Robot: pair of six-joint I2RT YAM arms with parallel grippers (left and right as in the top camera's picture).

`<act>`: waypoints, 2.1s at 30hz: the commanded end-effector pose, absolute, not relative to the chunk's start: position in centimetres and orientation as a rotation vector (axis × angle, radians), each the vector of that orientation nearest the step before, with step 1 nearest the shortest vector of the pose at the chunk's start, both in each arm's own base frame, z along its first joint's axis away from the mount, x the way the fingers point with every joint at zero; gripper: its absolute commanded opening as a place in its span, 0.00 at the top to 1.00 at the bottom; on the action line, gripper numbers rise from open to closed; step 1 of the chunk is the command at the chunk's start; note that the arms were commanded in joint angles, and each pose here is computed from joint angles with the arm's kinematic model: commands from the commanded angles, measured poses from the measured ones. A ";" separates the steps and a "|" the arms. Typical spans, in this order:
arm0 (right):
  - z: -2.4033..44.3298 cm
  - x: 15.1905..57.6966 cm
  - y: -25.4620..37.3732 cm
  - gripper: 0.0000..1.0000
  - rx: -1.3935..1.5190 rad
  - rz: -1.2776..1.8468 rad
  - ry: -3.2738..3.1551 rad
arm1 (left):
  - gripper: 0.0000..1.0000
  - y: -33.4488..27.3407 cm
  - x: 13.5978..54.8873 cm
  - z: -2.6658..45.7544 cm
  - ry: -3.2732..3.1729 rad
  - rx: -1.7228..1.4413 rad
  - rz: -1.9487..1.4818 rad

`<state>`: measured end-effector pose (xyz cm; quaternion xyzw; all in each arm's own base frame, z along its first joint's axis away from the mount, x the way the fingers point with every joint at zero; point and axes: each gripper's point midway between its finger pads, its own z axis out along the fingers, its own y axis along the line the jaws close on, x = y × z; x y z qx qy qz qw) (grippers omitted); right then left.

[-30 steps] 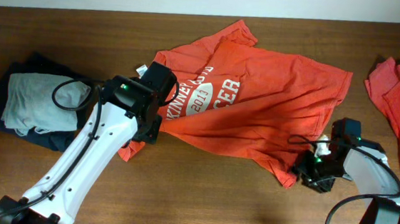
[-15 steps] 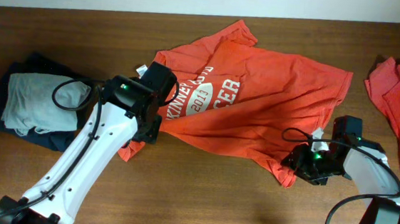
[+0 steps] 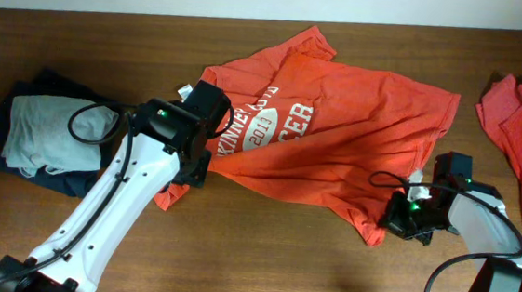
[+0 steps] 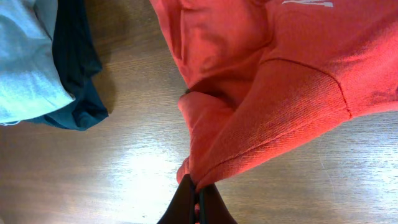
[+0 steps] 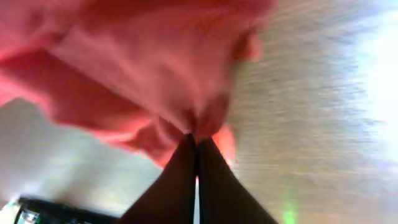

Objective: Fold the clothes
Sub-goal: 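Grasp the shirt's left and right bottom corners with both grippers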

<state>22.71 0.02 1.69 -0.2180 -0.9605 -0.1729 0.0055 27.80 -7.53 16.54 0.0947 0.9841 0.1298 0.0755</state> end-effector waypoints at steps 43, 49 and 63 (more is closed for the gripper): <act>1.0 17.7 1.7 0.51 -0.821 -0.597 -2.837 | 0.99 -5.8 28.5 16.8 2.946 0.196 0.408; -0.1 17.1 1.9 0.56 -0.822 -0.605 -2.840 | 0.99 -5.8 28.5 16.8 2.946 0.196 0.408; -0.1 16.3 2.5 0.89 -0.822 -0.625 -2.799 | 0.99 -5.8 28.5 16.8 2.946 0.195 0.409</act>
